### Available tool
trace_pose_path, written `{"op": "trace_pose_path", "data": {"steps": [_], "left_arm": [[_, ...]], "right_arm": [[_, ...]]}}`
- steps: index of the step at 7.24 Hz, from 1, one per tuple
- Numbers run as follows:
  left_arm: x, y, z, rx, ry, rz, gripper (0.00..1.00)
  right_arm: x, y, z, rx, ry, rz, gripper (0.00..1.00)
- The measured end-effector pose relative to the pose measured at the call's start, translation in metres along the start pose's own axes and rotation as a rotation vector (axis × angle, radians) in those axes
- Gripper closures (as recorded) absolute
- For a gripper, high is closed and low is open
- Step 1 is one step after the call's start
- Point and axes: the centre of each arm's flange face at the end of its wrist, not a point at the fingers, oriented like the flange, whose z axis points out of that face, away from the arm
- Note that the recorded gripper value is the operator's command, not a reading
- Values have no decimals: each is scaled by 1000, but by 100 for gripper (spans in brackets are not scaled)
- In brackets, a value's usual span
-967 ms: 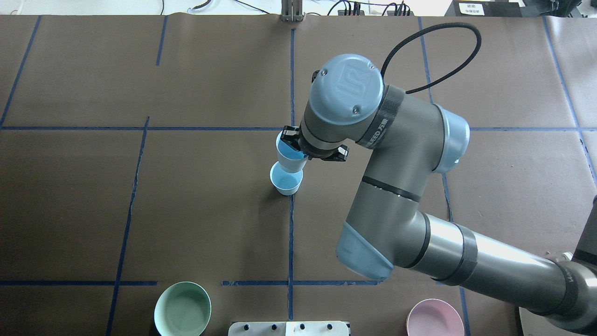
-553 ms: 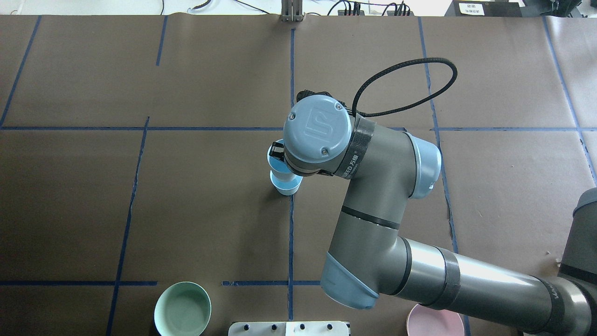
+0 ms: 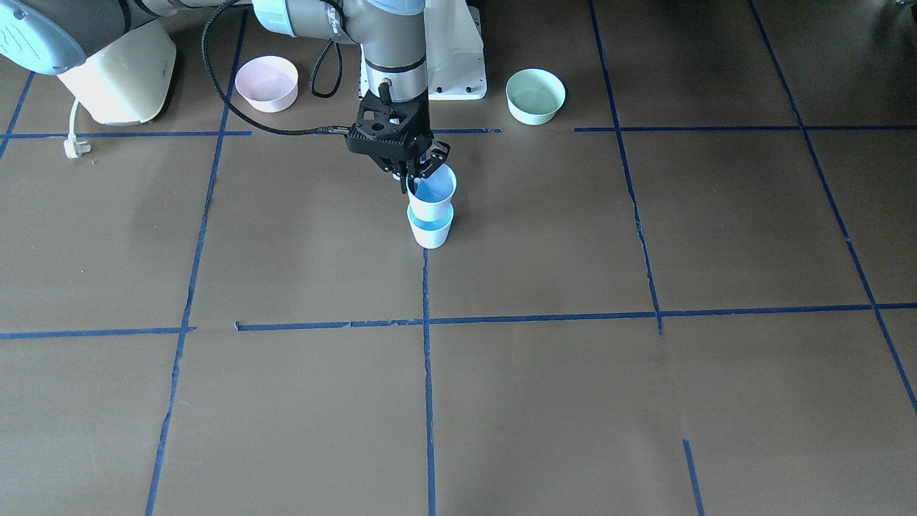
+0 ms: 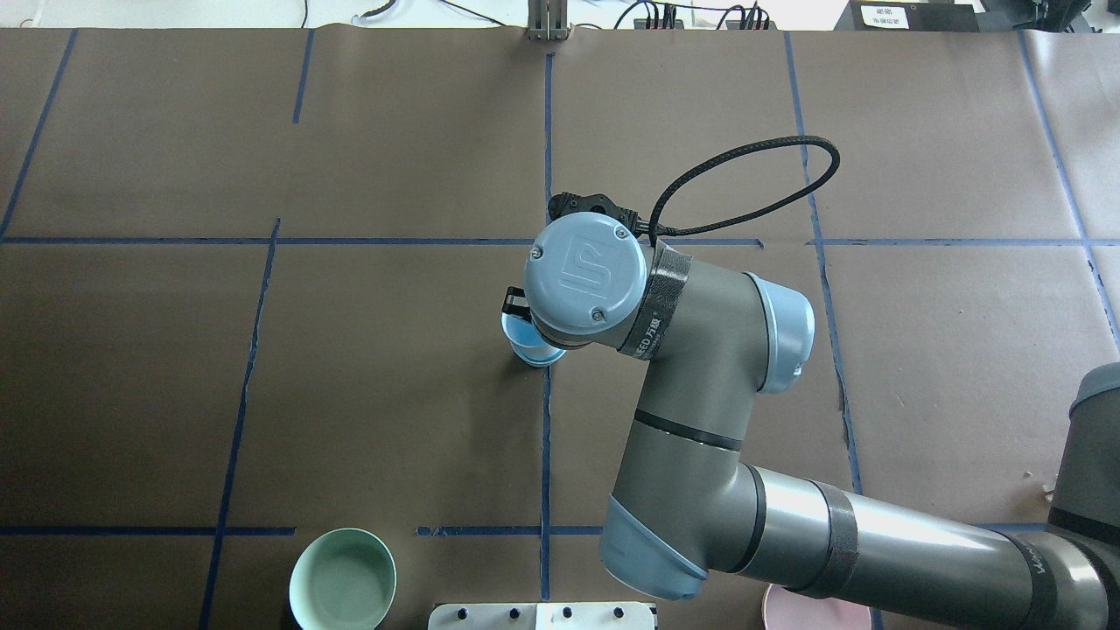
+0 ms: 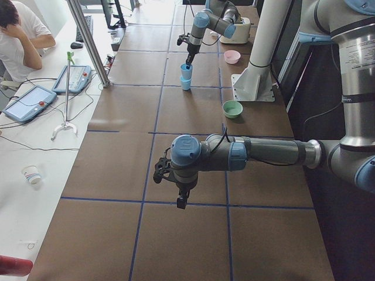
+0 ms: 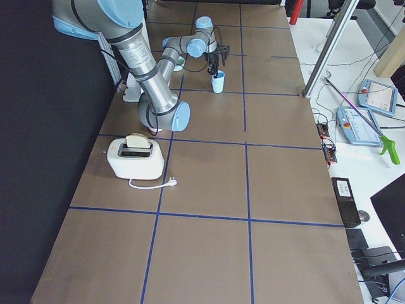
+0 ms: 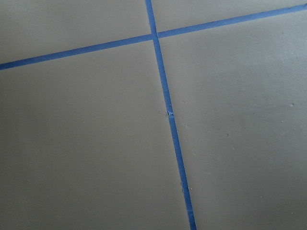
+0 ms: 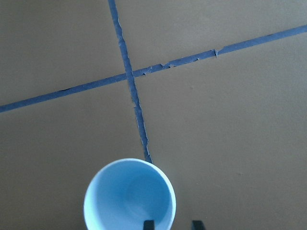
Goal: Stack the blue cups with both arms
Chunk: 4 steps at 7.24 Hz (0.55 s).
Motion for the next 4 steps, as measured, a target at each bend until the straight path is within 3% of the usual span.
{"op": "trace_pose_path", "data": {"steps": [2, 4], "left_arm": [[-1, 0, 2, -5, 1, -3, 0], [0, -3, 1, -3, -2, -32, 0]], "right_arm": [[9, -14, 0, -15, 5, -33, 0], [63, -78, 0, -103, 24, -118, 0]]}}
